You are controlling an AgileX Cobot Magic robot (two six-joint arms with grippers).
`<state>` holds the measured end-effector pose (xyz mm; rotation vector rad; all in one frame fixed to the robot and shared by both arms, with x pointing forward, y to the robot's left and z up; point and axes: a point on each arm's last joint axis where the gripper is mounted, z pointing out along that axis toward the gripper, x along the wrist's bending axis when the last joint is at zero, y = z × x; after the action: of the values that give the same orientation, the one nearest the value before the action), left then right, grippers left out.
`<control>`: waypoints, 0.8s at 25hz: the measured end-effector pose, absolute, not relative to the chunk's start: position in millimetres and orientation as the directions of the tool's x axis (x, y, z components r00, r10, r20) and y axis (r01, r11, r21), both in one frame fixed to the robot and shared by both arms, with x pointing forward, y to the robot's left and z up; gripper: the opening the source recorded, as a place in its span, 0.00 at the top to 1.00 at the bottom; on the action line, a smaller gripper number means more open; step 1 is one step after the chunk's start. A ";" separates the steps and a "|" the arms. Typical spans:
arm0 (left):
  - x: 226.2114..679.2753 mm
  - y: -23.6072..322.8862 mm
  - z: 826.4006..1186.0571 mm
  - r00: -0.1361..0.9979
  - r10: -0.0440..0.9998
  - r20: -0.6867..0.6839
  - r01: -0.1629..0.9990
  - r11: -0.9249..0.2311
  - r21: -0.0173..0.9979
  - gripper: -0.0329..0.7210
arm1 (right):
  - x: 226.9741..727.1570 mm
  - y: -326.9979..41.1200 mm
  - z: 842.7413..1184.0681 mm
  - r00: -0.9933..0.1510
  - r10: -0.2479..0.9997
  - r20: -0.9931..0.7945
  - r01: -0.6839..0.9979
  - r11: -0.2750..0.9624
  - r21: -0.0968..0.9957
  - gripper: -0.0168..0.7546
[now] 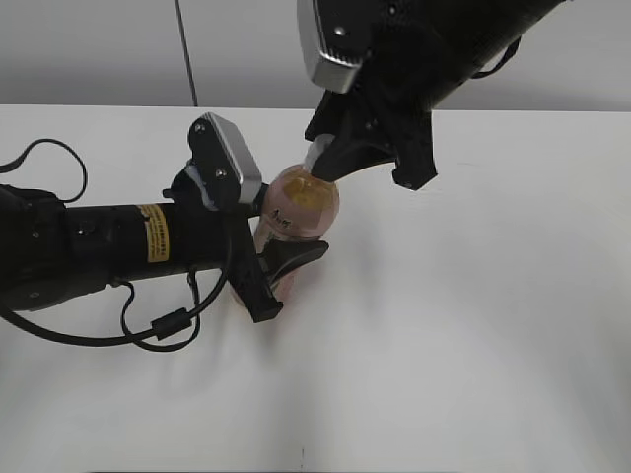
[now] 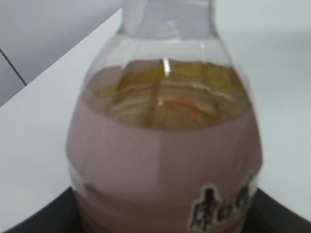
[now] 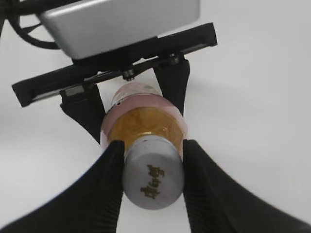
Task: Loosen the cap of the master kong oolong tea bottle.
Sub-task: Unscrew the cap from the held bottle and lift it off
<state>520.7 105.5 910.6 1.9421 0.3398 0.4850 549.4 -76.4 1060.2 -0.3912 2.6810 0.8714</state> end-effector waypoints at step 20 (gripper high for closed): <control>520.5 105.2 911.4 0.879 0.439 0.184 0.007 -0.398 0.918 0.42 | 545.8 -76.8 1059.6 -0.015 -0.791 -0.612 -0.989 0.104 -0.109 0.62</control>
<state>520.5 105.2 911.4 1.9345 0.3282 0.4857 545.8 -76.8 1059.6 -1.7327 1.8528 0.4812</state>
